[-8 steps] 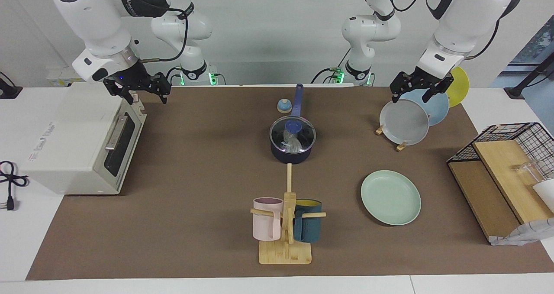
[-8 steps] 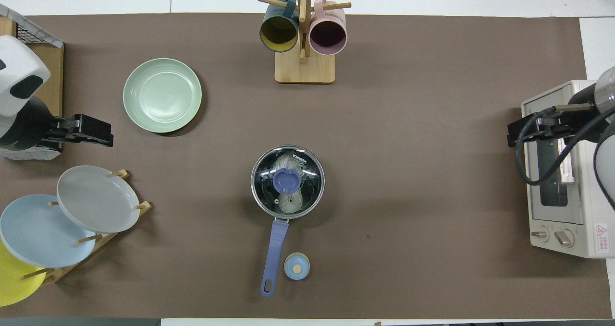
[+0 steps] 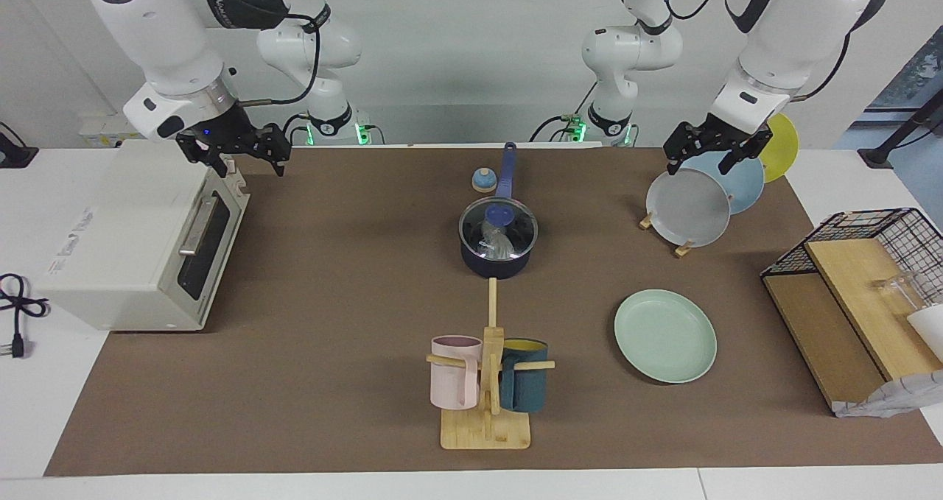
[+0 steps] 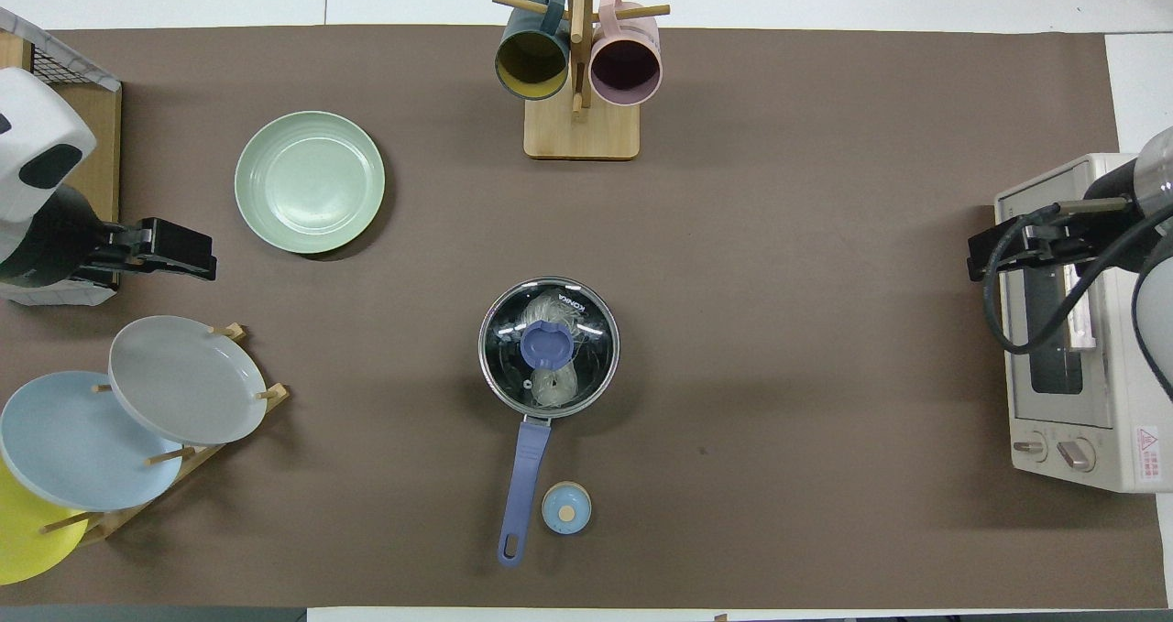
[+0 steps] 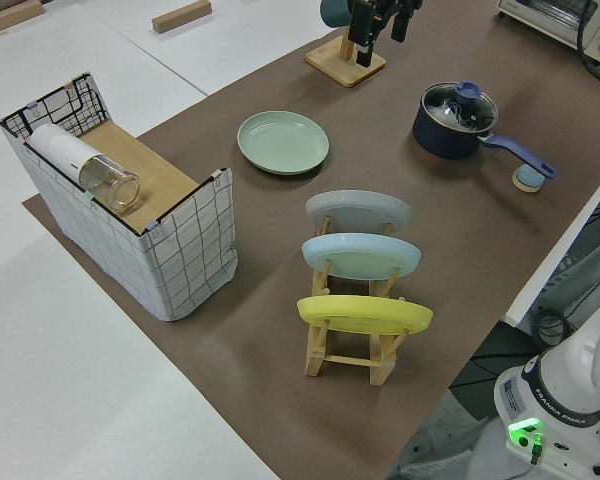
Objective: Transfer vermicelli from pot to plate
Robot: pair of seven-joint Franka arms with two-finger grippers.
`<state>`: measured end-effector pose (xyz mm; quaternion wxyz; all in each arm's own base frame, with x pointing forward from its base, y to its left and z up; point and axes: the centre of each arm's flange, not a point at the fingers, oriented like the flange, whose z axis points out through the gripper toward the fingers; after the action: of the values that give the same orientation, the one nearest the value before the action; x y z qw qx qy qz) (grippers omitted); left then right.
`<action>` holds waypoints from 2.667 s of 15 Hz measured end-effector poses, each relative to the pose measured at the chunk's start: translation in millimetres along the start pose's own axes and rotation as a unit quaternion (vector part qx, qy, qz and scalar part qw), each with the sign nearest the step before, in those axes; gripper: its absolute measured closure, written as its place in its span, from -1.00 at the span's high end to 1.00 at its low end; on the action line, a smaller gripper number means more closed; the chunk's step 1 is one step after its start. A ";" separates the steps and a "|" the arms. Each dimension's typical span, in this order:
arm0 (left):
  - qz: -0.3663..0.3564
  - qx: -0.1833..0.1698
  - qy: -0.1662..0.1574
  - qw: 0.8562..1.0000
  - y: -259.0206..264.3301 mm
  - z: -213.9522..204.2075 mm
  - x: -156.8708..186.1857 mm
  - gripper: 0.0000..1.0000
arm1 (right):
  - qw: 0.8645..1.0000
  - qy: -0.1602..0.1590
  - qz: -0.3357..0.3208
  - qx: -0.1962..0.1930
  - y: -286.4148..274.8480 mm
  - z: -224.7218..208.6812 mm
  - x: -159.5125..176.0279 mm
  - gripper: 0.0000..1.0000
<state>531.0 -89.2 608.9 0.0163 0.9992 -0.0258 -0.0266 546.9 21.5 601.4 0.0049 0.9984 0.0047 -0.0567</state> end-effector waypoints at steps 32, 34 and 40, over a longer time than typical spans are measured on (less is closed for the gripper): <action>0.000 0.000 0.000 1.000 0.0 0.0 0.0 1.00 | 0.997 0.030 0.068 0.003 -419.9 138.9 -10.7 1.00; 0.000 0.000 0.000 1.000 0.0 0.0 0.0 1.00 | 0.997 0.033 0.065 0.004 -428.1 149.2 -15.6 1.00; 0.000 0.000 0.000 1.000 -0.1 0.1 -0.1 1.00 | 0.998 0.033 0.054 0.003 -437.6 180.1 -24.3 1.00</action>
<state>530.9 -89.1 608.8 0.0163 0.9992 -0.0258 -0.0270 498.0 457.0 421.2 0.0047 0.9985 -0.0497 -0.0239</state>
